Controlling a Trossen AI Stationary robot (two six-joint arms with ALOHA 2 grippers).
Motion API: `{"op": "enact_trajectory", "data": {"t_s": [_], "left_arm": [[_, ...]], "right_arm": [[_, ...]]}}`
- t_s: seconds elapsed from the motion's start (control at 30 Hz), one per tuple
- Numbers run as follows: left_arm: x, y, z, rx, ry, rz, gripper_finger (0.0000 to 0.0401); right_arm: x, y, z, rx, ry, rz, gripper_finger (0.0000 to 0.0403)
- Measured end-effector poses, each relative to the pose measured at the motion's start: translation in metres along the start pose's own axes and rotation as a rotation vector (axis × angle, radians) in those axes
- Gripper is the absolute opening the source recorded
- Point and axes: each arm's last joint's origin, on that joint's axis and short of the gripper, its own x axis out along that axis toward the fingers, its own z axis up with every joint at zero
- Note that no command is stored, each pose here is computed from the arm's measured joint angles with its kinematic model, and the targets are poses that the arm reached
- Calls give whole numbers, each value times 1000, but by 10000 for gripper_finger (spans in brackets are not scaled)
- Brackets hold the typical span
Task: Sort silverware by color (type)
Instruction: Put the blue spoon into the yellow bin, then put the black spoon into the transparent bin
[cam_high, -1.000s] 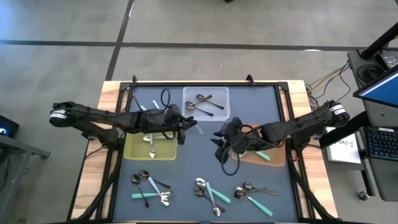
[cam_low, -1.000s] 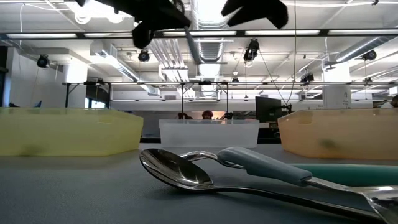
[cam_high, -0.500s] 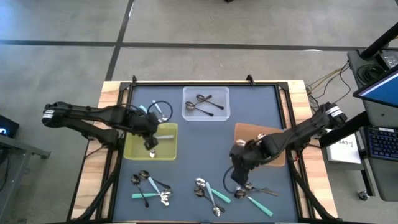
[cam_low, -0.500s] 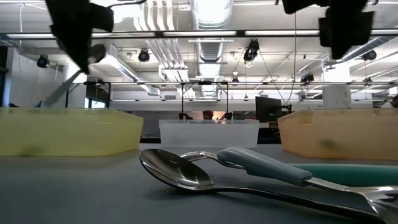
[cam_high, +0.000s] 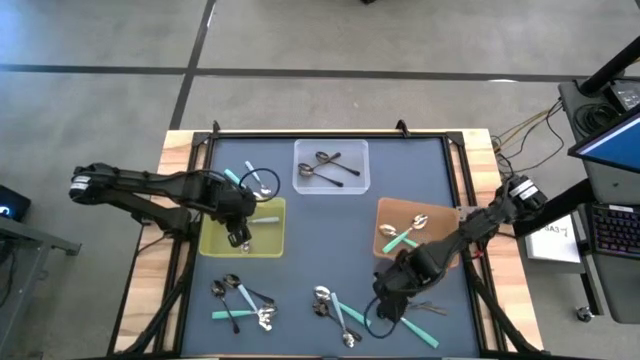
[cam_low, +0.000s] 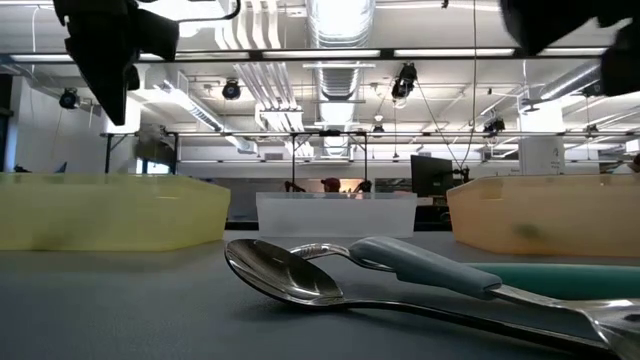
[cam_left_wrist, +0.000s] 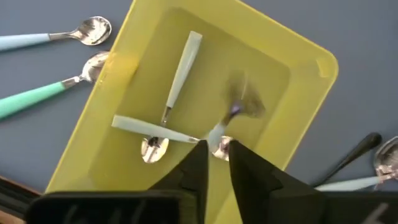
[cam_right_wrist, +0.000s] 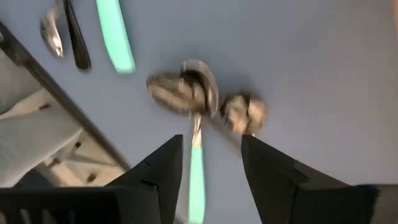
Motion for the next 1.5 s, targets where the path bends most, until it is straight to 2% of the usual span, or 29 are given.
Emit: {"op": "enact_trajectory", "data": {"t_s": [0.17, 0.33, 0.57, 0.77, 1.1, 1.33, 1.5], "left_arm": [[3, -3, 4, 12, -18, -11, 105], [5, -8, 12, 22, -77, -45, 130], [10, -15, 23, 48, -149, -83, 130], [15, -18, 26, 49, -137, -77, 130], [22, -20, 29, 48, -115, -65, 130], [27, -21, 31, 49, -102, -58, 129], [27, -22, 31, 49, -103, -59, 129]], "right_arm": [[9, 4, -17, 52, 113, -10, 155], [18, 5, -33, 60, 150, -52, 155], [39, -13, -37, 96, 151, -147, 155], [60, -30, -37, 128, 171, -229, 155], [69, -26, -35, 106, 159, -144, 148], [81, -31, -33, 113, 166, -184, 140], [83, -30, -33, 100, 167, -162, 134]]}}
